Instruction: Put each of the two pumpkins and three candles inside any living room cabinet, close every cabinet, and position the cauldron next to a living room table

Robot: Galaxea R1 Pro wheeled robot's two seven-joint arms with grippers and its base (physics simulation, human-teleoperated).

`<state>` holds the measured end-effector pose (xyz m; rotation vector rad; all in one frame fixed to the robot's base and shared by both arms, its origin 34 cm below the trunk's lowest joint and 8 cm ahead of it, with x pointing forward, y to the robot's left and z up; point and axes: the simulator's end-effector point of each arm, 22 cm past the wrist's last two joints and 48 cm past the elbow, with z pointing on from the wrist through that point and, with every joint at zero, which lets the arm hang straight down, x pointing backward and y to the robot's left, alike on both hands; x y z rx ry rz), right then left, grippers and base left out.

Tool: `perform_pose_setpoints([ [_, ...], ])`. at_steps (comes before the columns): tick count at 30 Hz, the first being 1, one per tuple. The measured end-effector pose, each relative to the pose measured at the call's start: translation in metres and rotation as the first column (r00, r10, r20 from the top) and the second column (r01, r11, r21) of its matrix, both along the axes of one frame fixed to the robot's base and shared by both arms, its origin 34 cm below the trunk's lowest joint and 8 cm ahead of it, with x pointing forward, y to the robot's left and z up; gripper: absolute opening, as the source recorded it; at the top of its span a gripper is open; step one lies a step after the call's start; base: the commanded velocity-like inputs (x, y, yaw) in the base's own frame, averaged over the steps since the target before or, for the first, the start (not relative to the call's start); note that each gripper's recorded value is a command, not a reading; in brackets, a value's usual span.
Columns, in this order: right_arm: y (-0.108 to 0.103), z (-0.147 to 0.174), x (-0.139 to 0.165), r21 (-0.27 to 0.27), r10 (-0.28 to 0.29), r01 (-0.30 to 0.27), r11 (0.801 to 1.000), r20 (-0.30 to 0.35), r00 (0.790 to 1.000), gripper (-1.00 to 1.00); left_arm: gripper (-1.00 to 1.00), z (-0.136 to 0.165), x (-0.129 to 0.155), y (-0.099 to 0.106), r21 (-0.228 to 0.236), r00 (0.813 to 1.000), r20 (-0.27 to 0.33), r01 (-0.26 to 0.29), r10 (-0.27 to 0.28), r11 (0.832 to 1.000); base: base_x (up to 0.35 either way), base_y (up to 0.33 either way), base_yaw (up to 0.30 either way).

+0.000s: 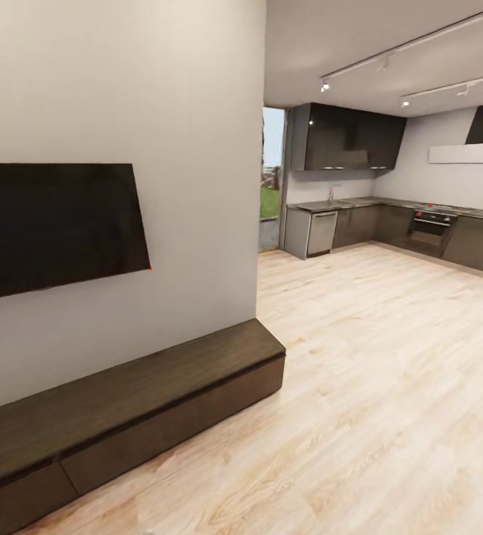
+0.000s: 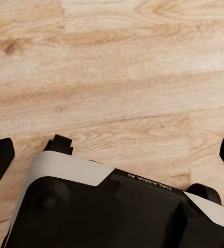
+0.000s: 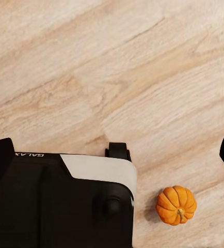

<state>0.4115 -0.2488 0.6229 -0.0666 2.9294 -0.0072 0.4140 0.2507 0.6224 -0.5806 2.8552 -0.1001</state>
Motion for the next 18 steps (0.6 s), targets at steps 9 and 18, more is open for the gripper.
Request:
perform_pose_setpoints([
  [9, -0.0001, 0.0, 0.0, 0.0, 0.0, 0.0, 1.0, 0.0, 1.0, 1.0, 1.0, 0.0, 0.0, 0.0, 0.0, 1.0, 0.0, 0.0, 0.0, 1.0, 0.275, 0.0, 0.0],
  [18, 0.0002, 0.0002, 0.0004, 0.0, 0.0, 0.0, 1.0, 0.001, 1.0, 1.0, 1.0, -0.0002, -0.0006, -0.0005, -0.001, 1.0, -0.001, 0.0, 0.0, 1.0, 0.277, 0.0, 0.0],
])
